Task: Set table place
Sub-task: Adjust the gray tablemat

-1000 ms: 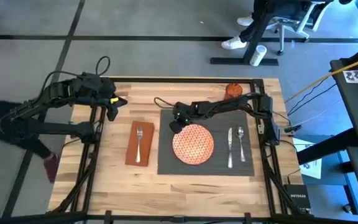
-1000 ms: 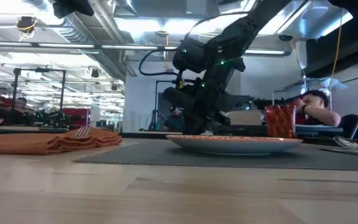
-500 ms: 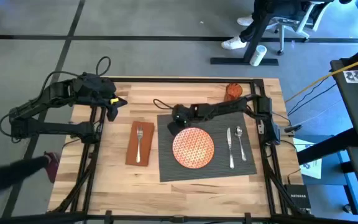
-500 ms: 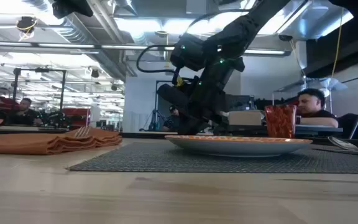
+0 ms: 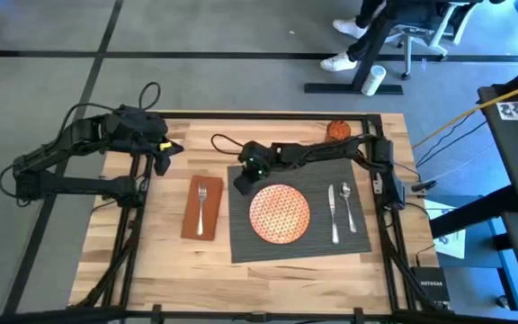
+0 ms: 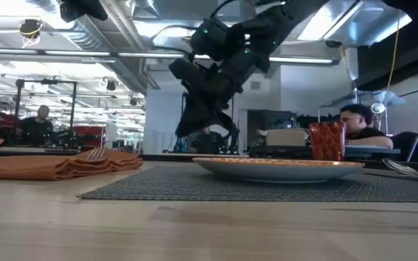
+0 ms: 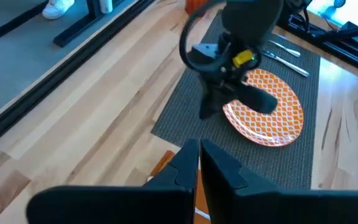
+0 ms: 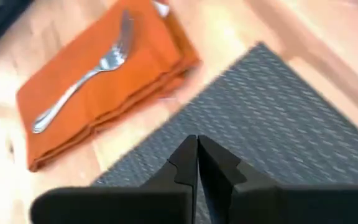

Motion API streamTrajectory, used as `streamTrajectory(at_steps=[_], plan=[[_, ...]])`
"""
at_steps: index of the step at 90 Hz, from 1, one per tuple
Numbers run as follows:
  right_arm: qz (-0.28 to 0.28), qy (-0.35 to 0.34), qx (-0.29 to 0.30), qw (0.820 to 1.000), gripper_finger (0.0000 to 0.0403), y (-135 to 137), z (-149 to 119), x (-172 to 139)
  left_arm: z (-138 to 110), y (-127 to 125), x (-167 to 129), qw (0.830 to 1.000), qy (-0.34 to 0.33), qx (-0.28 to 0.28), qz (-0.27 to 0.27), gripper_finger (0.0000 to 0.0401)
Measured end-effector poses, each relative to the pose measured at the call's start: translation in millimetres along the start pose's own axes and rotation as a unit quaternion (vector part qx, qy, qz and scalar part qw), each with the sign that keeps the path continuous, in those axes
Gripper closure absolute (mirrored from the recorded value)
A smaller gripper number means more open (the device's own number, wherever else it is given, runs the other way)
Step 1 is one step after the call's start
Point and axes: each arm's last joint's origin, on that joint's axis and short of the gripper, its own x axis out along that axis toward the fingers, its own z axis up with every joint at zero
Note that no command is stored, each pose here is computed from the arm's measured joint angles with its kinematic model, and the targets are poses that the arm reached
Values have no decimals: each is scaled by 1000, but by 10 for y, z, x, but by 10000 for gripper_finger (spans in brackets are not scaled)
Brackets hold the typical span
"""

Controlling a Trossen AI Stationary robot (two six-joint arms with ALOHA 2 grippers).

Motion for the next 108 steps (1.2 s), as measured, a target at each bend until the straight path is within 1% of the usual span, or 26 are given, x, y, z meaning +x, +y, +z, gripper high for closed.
streamTrajectory(at_steps=[6, 15, 20, 45, 65, 108], plan=[[-2, -5, 3, 1000, 403, -29, 5, 58, 0, 0, 0, 1000, 0, 0, 0, 401], [-16, 13, 12, 1000, 403, -116, -45, 140, 0, 0, 0, 1000, 0, 0, 0, 401], [-17, 16, 20, 1000, 403, -127, -62, 176, 0, 0, 0, 1000, 0, -1, 0, 401], [-29, 26, 24, 999, 403, -188, -124, 304, -2, 0, 0, 1000, 1, -7, 0, 401], [-44, 26, 59, 997, 403, -294, -111, 335, -5, 1, 0, 1000, 3, -11, 1, 401], [-64, 6, 88, 994, 403, -572, 36, 269, -29, 7, 0, 1000, 15, -11, 4, 401]])
